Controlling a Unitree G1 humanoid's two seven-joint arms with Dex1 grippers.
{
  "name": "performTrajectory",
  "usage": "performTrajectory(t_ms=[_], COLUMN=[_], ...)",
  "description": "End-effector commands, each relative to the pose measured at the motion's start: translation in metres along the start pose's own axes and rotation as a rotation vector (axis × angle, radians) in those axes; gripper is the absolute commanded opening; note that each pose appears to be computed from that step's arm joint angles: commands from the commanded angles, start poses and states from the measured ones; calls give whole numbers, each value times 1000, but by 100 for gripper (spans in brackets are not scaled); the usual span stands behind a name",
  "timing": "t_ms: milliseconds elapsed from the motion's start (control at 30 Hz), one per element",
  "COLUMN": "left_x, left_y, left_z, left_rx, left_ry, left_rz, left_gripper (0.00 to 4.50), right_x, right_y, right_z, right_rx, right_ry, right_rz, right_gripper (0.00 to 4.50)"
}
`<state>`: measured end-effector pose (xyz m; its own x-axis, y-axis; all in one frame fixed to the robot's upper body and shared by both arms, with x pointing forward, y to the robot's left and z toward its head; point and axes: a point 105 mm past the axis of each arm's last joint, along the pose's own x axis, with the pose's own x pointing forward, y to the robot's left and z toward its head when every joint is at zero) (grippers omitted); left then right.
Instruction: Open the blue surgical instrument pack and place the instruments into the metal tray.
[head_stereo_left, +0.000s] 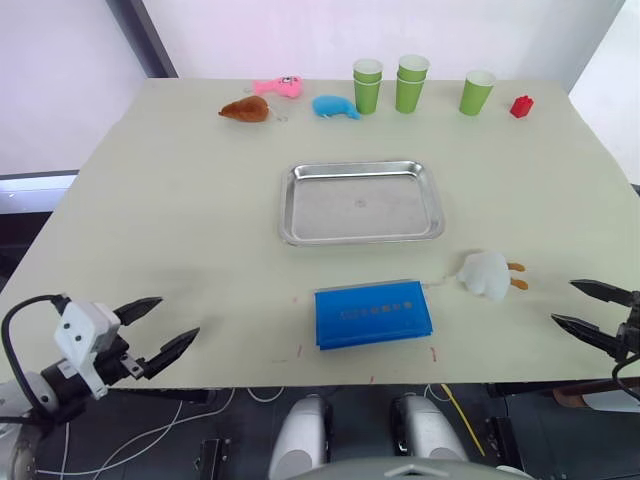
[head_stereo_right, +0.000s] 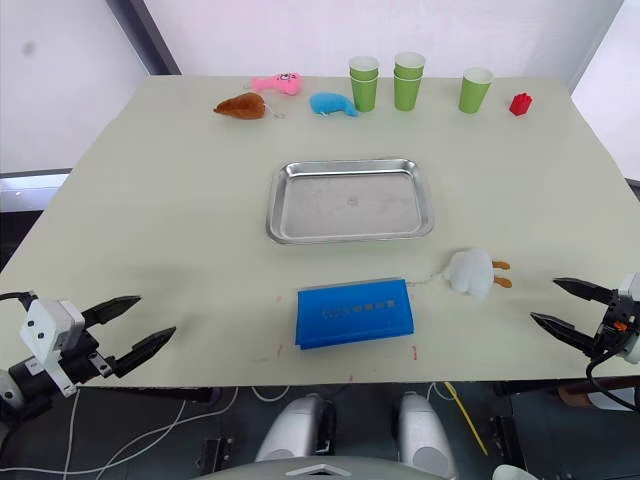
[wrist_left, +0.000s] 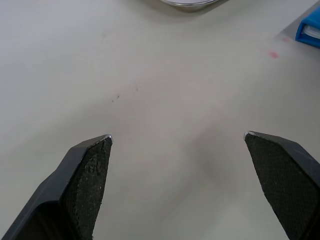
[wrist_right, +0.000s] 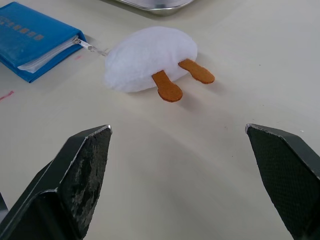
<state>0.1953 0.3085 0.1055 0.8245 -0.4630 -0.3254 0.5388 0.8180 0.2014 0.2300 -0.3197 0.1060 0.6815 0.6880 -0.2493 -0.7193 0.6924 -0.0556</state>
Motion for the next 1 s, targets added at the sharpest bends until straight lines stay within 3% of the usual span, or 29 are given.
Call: performTrajectory(t_ms=[33,567,800,967,1000], left_x=[-5,4,24,40,45], left_y=[7,7,-22,-31,-33], left_z=[13,24,27,27,28], left_rx=[36,7,-13,23,24], left_ry=[-21,-27,7,-2,-12], left_rz=[24,-59,-232,-278,-291], left_gripper=[447,447,447,447,449], right_x=[-8,-4,31,57,63], right_y=[-6,1,41,64,67], right_z=[10,8,19,24,25], right_rx=[-28,-34,-6,-30,-40], right_ry=[-27,-34,-36,-24,-24], right_rz=[-19,37,200,298,316], right_gripper=[450,450,450,450,425])
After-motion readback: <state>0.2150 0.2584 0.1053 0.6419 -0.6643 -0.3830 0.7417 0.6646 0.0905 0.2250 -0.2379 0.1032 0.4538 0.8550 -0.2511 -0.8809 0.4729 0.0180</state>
